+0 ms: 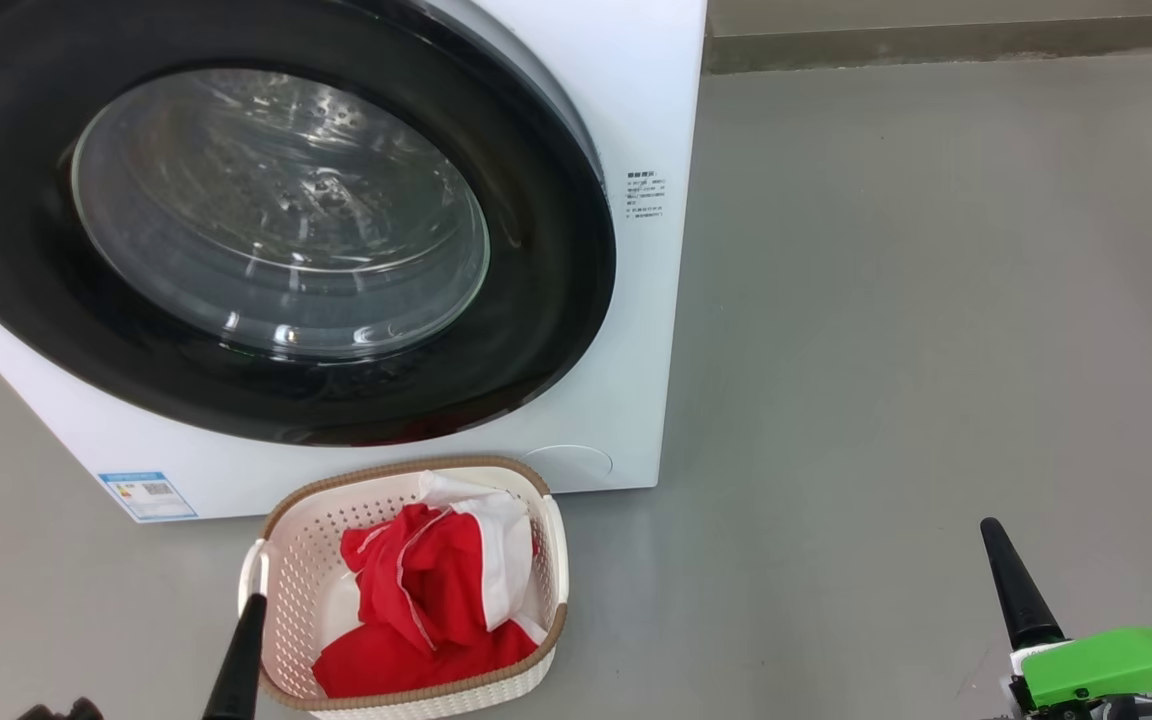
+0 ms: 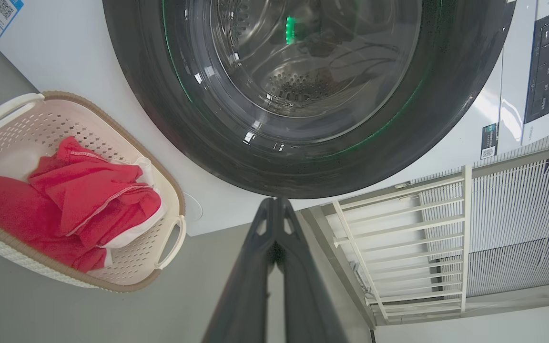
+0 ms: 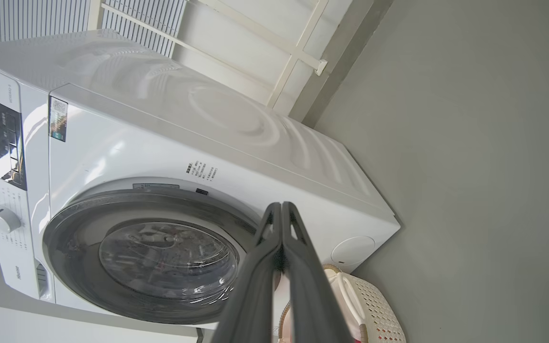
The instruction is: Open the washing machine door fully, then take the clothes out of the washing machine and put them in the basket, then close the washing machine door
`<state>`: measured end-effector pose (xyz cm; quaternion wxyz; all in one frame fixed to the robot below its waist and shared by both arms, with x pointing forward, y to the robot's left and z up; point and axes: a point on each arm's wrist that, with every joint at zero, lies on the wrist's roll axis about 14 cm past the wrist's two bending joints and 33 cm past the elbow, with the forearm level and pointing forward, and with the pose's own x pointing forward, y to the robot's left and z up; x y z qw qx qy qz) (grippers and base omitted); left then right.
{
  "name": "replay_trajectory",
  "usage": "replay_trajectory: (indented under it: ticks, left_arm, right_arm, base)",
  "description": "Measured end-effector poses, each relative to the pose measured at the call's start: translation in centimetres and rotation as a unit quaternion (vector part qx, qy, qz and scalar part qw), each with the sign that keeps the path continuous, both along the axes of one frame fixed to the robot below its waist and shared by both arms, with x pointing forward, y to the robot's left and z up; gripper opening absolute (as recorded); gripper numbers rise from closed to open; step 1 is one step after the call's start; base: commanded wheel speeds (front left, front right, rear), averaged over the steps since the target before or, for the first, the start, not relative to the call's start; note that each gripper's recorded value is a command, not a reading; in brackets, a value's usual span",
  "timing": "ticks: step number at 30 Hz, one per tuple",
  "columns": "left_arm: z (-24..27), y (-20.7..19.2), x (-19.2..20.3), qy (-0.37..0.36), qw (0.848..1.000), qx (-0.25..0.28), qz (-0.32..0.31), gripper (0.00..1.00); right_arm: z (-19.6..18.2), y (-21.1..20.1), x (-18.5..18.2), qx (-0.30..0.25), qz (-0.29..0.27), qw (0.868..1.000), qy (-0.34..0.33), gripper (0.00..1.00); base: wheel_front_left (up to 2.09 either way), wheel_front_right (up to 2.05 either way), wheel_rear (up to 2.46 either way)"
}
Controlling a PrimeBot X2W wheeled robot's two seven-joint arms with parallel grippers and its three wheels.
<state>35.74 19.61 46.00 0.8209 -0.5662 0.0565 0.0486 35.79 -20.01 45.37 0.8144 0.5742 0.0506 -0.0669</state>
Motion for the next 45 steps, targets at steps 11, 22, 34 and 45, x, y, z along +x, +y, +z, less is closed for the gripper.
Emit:
replay_trajectory:
  ticks: [11,22,34,45]
  left_arm:
    - [0.5,-0.2,0.5,-0.007,0.998,-0.056,0.002,0.00]
    - [1.1,-0.5,1.1,-0.017,0.993,-0.113,0.001,0.00]
    - [2.2,-0.9,2.0,-0.033,0.984,-0.176,-0.002,0.00]
    - [2.4,-0.9,2.1,-0.036,0.982,-0.183,-0.001,0.00]
  right_arm:
    - [0.8,-0.1,0.6,0.055,-0.002,0.998,-0.013,0.00]
    - [1.7,-0.1,1.1,0.109,-0.005,0.994,-0.028,0.00]
    - [2.7,-0.4,1.6,0.169,-0.008,0.985,-0.046,0.00]
    - [3.0,-0.5,1.8,0.176,-0.009,0.983,-0.051,0.00]
  base:
    - [0.00,0.00,0.00]
    - [0.00,0.00,0.00]
    - [0.00,0.00,0.00]
    - [0.00,0.00,0.00]
